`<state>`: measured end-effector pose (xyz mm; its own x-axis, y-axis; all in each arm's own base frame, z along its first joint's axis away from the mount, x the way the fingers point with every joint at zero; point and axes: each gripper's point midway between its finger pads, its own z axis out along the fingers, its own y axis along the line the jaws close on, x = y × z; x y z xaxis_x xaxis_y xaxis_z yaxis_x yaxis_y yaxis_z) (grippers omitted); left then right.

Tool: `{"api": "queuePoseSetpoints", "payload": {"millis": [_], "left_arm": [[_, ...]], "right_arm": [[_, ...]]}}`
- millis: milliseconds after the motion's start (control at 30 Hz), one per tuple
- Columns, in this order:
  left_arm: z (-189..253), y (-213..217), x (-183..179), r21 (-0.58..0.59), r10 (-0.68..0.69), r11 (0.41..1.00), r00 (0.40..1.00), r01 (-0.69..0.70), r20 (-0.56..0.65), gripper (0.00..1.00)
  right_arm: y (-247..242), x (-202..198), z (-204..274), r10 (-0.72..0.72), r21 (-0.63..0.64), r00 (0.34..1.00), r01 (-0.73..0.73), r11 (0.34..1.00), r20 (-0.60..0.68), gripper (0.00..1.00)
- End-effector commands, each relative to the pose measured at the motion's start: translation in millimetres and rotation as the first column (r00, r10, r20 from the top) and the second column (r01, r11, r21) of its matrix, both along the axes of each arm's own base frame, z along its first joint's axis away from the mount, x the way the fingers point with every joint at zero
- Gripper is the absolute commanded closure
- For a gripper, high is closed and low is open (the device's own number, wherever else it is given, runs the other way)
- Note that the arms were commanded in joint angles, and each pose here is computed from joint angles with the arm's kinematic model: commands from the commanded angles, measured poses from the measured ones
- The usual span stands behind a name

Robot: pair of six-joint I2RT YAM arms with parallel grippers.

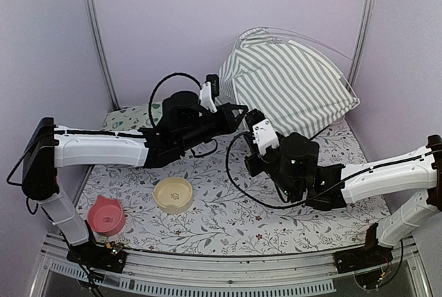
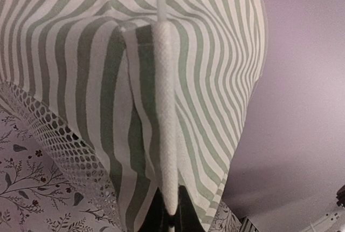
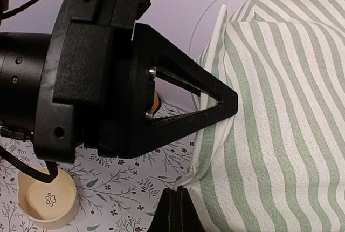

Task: Set up the pet tent
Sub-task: Adjust the tent at the center of the board.

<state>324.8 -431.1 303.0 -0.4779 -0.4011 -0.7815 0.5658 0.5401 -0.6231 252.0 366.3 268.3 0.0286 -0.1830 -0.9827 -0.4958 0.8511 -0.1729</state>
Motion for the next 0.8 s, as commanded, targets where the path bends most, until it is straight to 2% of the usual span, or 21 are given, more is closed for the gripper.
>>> {"api": "queuePoseSetpoints", "payload": {"millis": [0,133,367,567,767], "left_arm": [[-1,11,32,-0.016,0.069,0.998,0.997,-0.068,0.025,1.0],[18,5,27,-0.035,0.03,0.999,0.998,-0.029,0.053,1.0],[24,12,4,-0.122,-0.027,0.992,1.0,0.029,0.015,1.0],[10,13,15,-0.103,0.001,0.995,1.0,-0.002,-0.006,1.0],[17,12,31,-0.101,0.028,0.995,0.999,-0.026,0.019,1.0]], "right_arm": [[12,-22,26,0.125,0.105,0.992,-0.126,0.986,0.015,1.0],[12,-13,5,0.096,0.063,0.995,-0.095,0.994,-0.022,1.0],[-14,16,-12,0.043,0.128,0.991,-0.027,0.991,-0.126,1.0],[-1,7,-2,0.114,0.142,0.986,-0.095,0.985,-0.126,1.0],[13,-11,-5,0.19,0.125,0.974,-0.175,0.977,-0.122,1.0]]}}
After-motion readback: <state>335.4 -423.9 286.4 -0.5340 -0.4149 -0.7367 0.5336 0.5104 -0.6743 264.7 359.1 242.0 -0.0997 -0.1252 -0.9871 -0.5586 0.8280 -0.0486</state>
